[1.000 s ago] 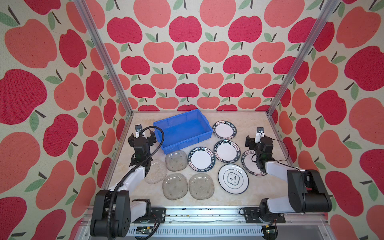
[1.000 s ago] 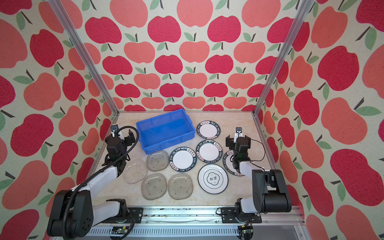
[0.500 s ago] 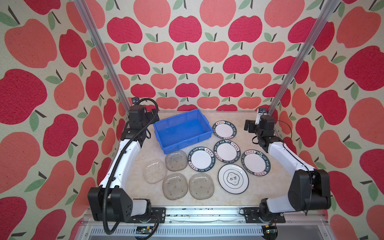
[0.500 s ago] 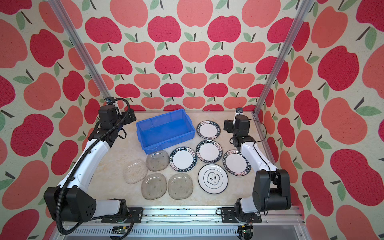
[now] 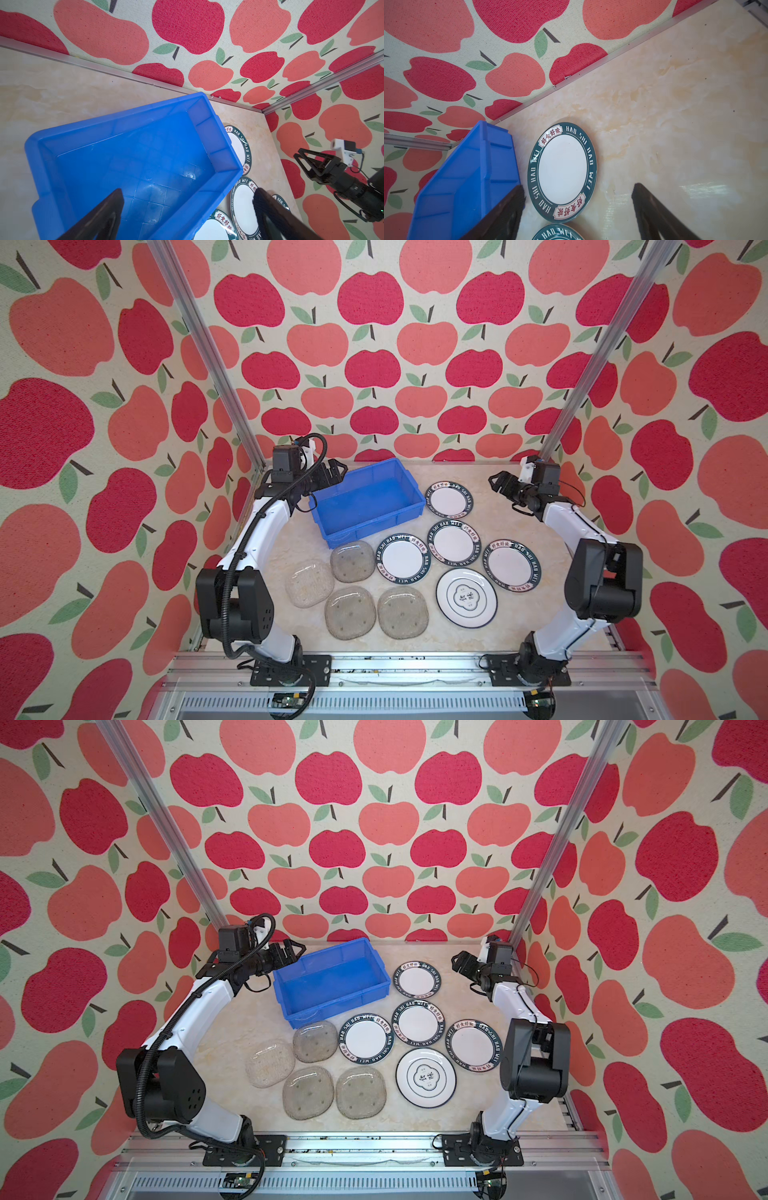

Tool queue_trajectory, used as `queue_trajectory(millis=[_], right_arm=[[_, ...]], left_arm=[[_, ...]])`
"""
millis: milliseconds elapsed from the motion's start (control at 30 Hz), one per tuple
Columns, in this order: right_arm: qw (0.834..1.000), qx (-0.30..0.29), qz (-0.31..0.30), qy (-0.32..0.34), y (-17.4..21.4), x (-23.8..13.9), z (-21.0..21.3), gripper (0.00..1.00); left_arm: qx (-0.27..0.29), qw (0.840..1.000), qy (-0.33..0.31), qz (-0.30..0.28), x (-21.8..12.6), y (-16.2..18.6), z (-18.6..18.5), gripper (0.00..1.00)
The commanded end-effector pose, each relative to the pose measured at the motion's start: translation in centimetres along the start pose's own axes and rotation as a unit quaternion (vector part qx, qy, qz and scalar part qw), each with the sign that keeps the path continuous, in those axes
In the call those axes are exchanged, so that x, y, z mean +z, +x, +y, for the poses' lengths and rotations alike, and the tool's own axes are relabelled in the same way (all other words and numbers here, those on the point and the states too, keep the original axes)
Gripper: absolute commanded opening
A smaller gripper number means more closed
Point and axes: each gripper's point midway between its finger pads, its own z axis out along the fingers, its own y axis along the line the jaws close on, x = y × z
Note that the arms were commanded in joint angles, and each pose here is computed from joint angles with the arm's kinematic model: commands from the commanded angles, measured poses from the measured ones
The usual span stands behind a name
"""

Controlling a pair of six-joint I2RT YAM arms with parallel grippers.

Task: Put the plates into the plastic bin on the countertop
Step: 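Grasp the far green-rimmed plate with right gripper while left gripper nears bin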

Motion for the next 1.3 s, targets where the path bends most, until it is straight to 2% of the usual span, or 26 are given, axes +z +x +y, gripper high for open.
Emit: queue_trajectory(millis=[0, 133, 400, 500, 767, 1267], right_arm=[[0.999, 0.041, 0.008, -0.026, -0.3, 1.0, -0.3, 0.8], [0.996, 0.071, 0.027, -0.052, 0.4, 3.5, -1.1, 0.64], [0.99, 0.095, 0.072, -0.072, 3.4, 6.2, -2.2, 0.6], [0.989, 0.099, 0.082, -0.077, 4.2, 6.9, -2.6, 0.5], [0.983, 0.103, 0.129, -0.078, 6.7, 8.9, -2.5, 0.49], [0.975, 0.131, 0.154, -0.091, 9.0, 11.6, -2.0, 0.48]], left_arm=[[-0.012, 0.999, 0.05, 0.002, 0.4, -0.5, -1.4, 1.0], [-0.016, 0.998, 0.054, 0.012, 1.0, -0.2, -1.3, 0.98], [-0.026, 0.997, 0.071, 0.022, 1.8, 0.2, -1.4, 0.96], [-0.03, 0.997, 0.072, 0.028, 2.4, 0.6, -1.2, 0.96], [-0.038, 0.996, 0.073, 0.034, 3.2, 1.3, -0.7, 0.96], [-0.048, 0.996, 0.066, 0.038, 3.7, 2.1, 0.1, 0.97]])
